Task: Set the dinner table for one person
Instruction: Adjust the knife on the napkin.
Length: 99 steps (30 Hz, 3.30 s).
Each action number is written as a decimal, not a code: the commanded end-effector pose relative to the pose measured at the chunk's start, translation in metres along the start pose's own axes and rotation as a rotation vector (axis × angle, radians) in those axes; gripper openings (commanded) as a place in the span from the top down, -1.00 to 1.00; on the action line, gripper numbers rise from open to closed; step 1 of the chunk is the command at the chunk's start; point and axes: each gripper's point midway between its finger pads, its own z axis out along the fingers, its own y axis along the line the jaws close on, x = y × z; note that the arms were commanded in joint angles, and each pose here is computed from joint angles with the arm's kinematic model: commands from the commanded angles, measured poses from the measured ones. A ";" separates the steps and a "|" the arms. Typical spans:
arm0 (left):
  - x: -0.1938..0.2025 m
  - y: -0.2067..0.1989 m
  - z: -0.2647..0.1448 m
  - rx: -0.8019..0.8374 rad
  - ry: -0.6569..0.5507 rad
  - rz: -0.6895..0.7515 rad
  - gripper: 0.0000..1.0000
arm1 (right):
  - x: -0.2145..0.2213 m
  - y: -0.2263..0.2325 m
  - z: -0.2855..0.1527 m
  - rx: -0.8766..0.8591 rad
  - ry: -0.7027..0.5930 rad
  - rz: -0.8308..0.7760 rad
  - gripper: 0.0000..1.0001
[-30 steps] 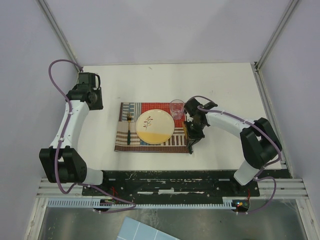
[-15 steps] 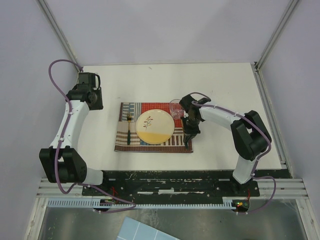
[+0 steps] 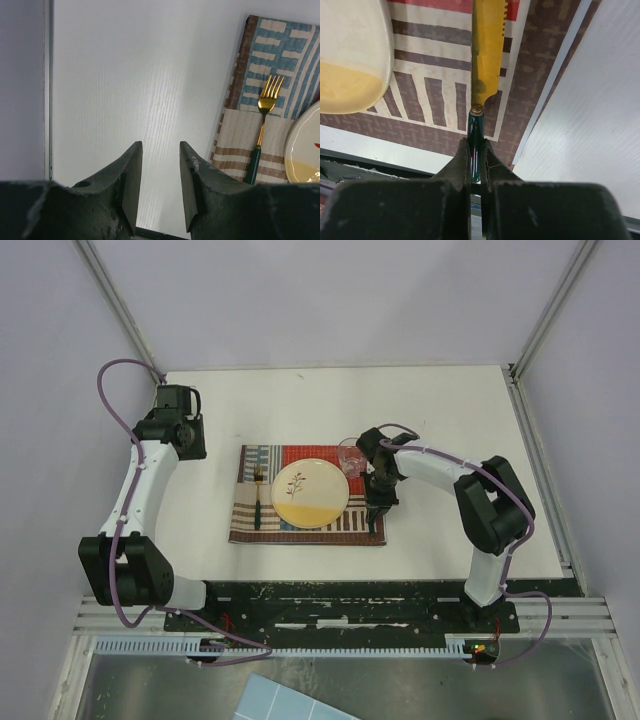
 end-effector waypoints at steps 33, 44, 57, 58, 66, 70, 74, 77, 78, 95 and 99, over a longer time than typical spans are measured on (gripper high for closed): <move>-0.010 -0.002 -0.004 0.025 -0.048 0.008 0.15 | -0.020 -0.014 0.003 0.064 -0.054 0.061 0.97; -0.012 -0.001 -0.005 0.022 -0.054 0.010 0.15 | -0.020 -0.012 0.009 0.065 -0.017 0.035 0.97; -0.010 0.000 -0.006 0.018 -0.053 0.012 0.15 | -0.024 -0.005 0.011 0.034 -0.015 0.027 0.74; -0.010 0.000 -0.006 0.018 -0.052 0.013 0.15 | -0.024 -0.005 0.011 0.033 -0.016 0.027 0.74; -0.009 0.000 -0.005 0.019 -0.049 0.012 0.15 | -0.023 -0.003 0.012 0.022 -0.008 0.018 0.52; -0.009 0.000 -0.004 0.018 -0.048 0.013 0.15 | -0.022 -0.004 0.012 0.025 -0.009 0.018 0.47; -0.009 -0.001 -0.003 0.022 -0.045 0.013 0.15 | -0.023 -0.004 0.010 0.019 -0.020 0.024 0.45; -0.009 -0.002 -0.002 0.023 -0.042 0.011 0.15 | -0.022 -0.002 0.009 0.012 -0.016 0.024 0.44; -0.009 -0.002 -0.002 0.024 -0.042 0.011 0.15 | -0.023 -0.002 0.009 0.012 -0.016 0.024 0.44; -0.033 0.005 -0.024 0.022 -0.173 0.048 0.13 | -0.039 -0.039 -0.057 0.138 -0.116 -0.124 0.45; -0.029 0.003 -0.022 0.031 -0.164 0.064 0.13 | -0.059 -0.042 -0.085 0.130 -0.215 -0.179 0.45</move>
